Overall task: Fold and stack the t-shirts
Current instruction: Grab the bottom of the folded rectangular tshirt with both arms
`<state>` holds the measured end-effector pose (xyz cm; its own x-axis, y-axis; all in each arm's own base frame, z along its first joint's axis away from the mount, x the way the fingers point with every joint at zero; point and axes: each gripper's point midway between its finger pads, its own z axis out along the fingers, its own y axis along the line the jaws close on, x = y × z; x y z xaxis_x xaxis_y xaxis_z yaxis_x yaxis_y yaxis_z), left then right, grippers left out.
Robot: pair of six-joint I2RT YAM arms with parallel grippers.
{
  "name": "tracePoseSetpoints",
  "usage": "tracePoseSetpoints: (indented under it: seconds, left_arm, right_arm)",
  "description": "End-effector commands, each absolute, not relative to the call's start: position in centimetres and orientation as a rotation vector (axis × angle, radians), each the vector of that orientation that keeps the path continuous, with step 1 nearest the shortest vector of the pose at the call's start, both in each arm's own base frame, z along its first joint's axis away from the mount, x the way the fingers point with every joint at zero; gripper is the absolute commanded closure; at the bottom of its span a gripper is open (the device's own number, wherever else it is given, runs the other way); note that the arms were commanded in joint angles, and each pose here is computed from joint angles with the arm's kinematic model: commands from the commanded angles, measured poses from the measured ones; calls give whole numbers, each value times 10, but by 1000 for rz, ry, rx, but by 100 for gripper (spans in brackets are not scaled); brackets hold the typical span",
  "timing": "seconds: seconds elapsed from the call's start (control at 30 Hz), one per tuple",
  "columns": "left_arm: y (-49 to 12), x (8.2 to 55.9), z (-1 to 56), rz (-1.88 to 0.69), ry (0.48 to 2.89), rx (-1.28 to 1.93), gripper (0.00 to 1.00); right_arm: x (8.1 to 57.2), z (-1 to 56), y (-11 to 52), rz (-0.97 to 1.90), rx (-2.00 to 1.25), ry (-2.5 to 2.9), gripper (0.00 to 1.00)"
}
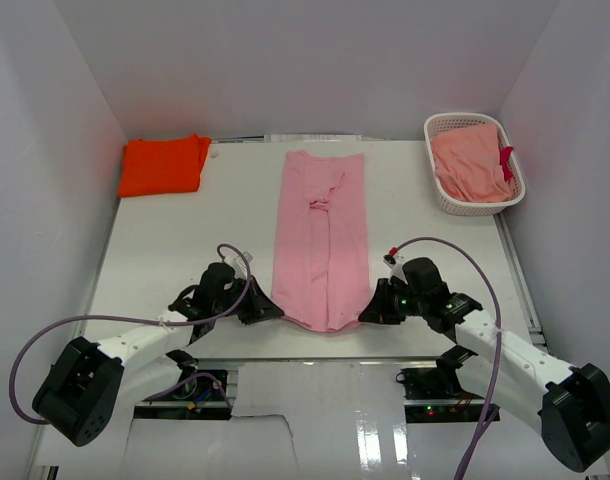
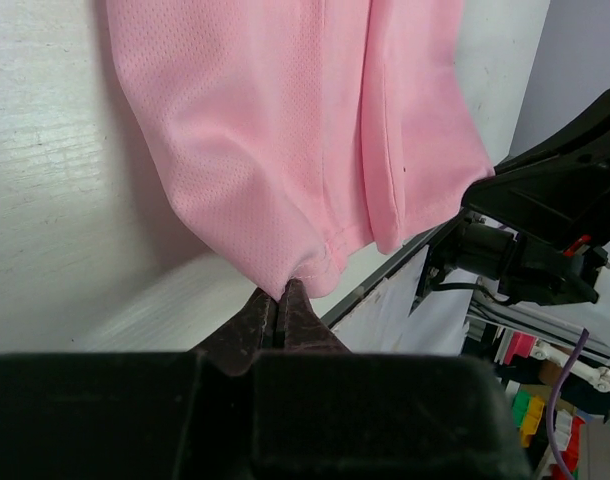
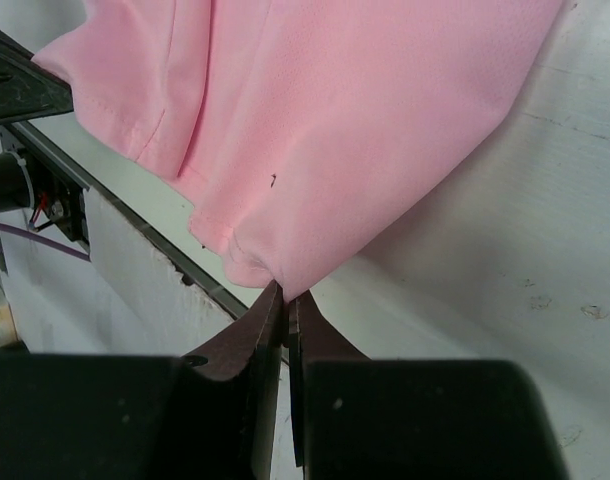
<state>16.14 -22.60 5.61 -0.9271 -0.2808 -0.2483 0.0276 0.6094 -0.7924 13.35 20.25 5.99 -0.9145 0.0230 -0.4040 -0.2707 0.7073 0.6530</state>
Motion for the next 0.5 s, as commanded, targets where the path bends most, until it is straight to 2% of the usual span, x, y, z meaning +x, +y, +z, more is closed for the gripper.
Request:
tracePoseSetpoints:
  seconds: [0.0, 0.47]
  left_arm:
    - [-230, 169, 69, -1230, 2460, -171, 100]
    - [-235, 196, 95, -1170, 2401, -161, 100]
  right_arm:
    - [140, 77, 208, 1061, -255, 2497, 92]
    - [159, 95, 216, 1019, -295, 2466, 92]
